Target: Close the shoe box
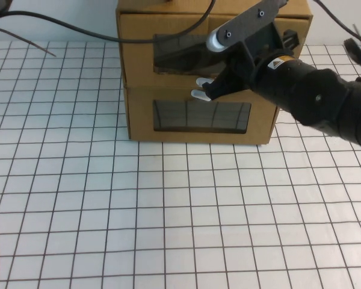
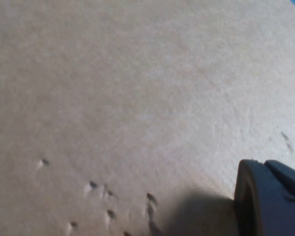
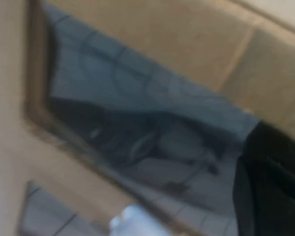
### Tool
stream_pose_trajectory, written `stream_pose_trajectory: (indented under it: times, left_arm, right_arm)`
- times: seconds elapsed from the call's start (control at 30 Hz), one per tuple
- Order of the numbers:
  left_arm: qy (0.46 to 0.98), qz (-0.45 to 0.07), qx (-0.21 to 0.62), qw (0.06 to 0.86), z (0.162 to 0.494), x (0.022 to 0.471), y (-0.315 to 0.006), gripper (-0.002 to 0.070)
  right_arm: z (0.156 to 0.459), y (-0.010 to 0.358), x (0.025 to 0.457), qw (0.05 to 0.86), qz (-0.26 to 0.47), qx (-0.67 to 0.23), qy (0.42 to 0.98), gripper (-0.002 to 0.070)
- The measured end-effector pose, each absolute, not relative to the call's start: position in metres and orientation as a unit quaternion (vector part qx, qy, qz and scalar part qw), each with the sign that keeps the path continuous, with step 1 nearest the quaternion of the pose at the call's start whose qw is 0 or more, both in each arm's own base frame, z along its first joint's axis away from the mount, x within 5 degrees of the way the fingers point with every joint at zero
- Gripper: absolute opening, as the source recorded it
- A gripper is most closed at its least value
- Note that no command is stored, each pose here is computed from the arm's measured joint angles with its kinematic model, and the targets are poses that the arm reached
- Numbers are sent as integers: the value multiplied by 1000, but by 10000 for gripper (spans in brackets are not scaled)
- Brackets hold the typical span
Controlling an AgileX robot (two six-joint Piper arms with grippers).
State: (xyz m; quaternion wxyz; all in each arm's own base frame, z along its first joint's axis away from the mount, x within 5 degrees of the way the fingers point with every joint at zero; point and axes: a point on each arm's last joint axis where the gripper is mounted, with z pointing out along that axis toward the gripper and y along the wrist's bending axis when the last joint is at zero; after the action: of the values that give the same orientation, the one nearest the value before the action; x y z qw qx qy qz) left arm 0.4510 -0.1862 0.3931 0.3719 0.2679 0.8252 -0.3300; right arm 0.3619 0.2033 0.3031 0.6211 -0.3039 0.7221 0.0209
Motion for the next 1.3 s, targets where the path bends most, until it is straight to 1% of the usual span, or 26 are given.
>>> stream_pose_trajectory:
  times: [0.13, 0.23, 0.33, 0.43, 0.57, 0.63, 0.77, 0.9, 1.0, 1.07, 1.17, 1.2, 1.3]
  left_arm:
    - [826, -323, 271, 376, 397, 449, -184, -5]
    - [828, -306, 278, 379, 408, 441, -177, -5]
    - [828, -280, 284, 394, 429, 428, -166, -5]
    - [822, -252, 286, 424, 461, 405, -154, -6]
    - [798, -239, 287, 473, 509, 364, -140, -5]
    - [784, -237, 289, 496, 532, 339, -134, -5]
    - [764, -237, 293, 524, 564, 290, -123, -5]
    - [755, -237, 295, 536, 582, 238, -109, -6]
    - [758, -233, 301, 529, 579, 202, -99, -6]
    - [766, -231, 303, 517, 568, 179, -93, -5]
    - [777, -234, 288, 508, 541, 152, -85, -6]
    - [774, -234, 282, 516, 535, 138, -80, -5]
    - [770, -235, 257, 535, 504, 104, -69, -5]
  right_arm:
    - [314, 204, 346, 584, 57, -342, 734, -14]
    - [331, 201, 327, 562, 86, -369, 735, -14]
    - [353, 196, 304, 547, 112, -395, 729, -14]
    - [384, 185, 278, 562, 129, -402, 711, -14]
    - [426, 163, 242, 600, 138, -400, 679, -14]
    - [437, 154, 227, 602, 148, -399, 676, -14]
    - [453, 129, 206, 603, 163, -371, 687, -14]
    - [458, 101, 183, 629, 153, -321, 691, -14]
    - [453, 85, 162, 654, 153, -282, 685, -14]
    - [444, 77, 147, 662, 159, -265, 682, -14]
    - [425, 71, 127, 659, 175, -253, 687, -14]
    - [420, 68, 120, 661, 179, -250, 685, -14]
    - [404, 61, 100, 666, 191, -232, 683, -14]
